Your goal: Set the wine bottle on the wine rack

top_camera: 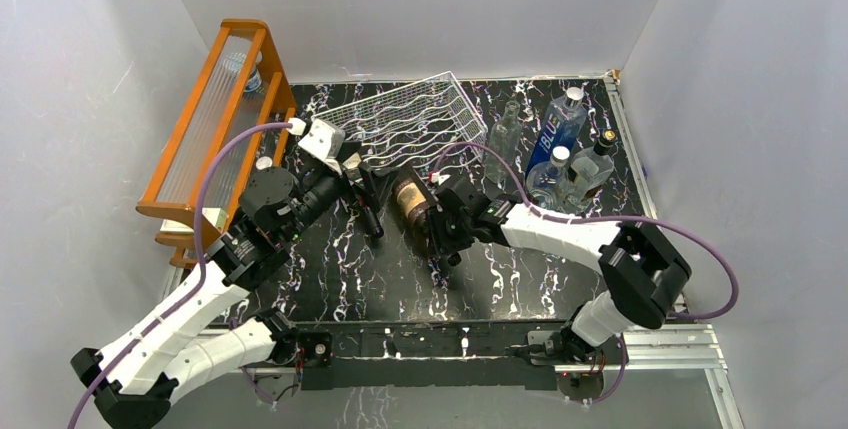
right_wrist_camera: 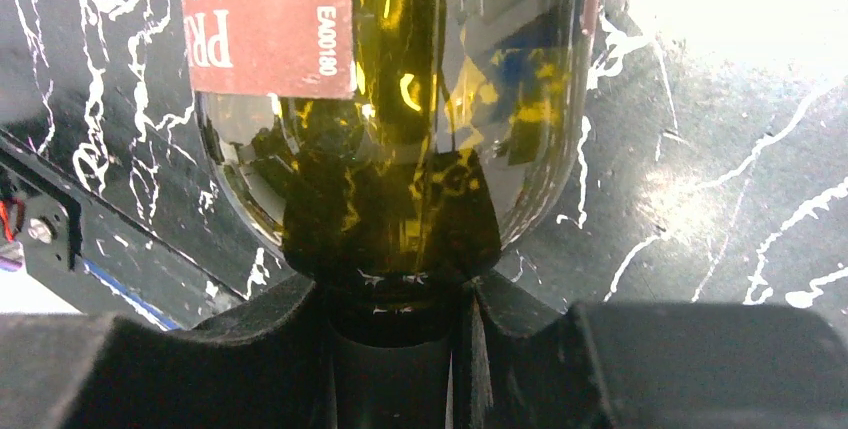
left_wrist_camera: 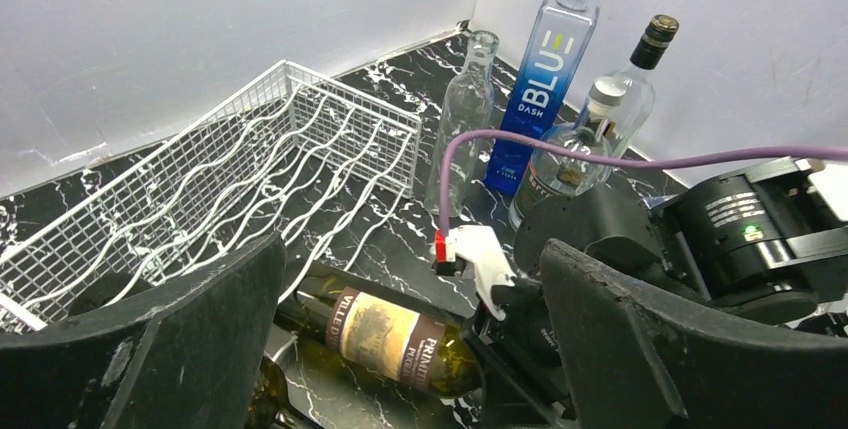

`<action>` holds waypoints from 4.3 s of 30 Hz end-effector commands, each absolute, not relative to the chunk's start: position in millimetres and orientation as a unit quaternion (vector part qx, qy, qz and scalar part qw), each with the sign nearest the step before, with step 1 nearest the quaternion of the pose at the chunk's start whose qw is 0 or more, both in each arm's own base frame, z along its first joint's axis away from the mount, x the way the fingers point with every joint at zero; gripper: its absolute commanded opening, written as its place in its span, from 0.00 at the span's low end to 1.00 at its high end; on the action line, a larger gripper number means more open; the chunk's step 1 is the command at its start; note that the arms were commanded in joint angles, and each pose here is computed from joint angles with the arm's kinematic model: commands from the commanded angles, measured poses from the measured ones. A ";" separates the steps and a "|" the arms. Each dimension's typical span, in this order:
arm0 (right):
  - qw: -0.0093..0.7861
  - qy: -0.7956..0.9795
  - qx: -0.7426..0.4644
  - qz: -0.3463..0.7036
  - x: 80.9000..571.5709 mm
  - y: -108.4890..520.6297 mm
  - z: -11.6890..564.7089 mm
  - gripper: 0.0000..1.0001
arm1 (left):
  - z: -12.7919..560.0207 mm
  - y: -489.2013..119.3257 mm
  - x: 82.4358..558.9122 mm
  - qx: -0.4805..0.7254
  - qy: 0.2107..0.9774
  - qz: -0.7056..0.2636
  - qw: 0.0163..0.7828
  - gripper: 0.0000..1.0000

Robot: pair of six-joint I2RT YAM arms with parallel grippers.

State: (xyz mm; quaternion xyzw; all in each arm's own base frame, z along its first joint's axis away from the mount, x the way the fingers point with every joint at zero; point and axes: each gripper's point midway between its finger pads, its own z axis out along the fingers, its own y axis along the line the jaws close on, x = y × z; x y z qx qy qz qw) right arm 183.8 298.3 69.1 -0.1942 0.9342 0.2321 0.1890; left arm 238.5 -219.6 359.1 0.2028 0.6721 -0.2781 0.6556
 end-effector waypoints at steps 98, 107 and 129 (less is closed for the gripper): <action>0.568 0.805 -0.012 0.169 320.2 253.9 313.8 0.79 | 447.6 -211.2 210.7 0.226 0.604 -0.313 0.697 0.98; 0.599 0.796 0.070 0.056 341.3 170.7 349.3 0.79 | 412.5 -231.8 218.5 0.209 0.632 -0.350 0.659 0.98; 0.517 0.854 0.056 0.004 425.9 146.3 276.1 0.65 | 322.0 -253.2 258.6 0.165 0.734 -0.310 0.581 0.98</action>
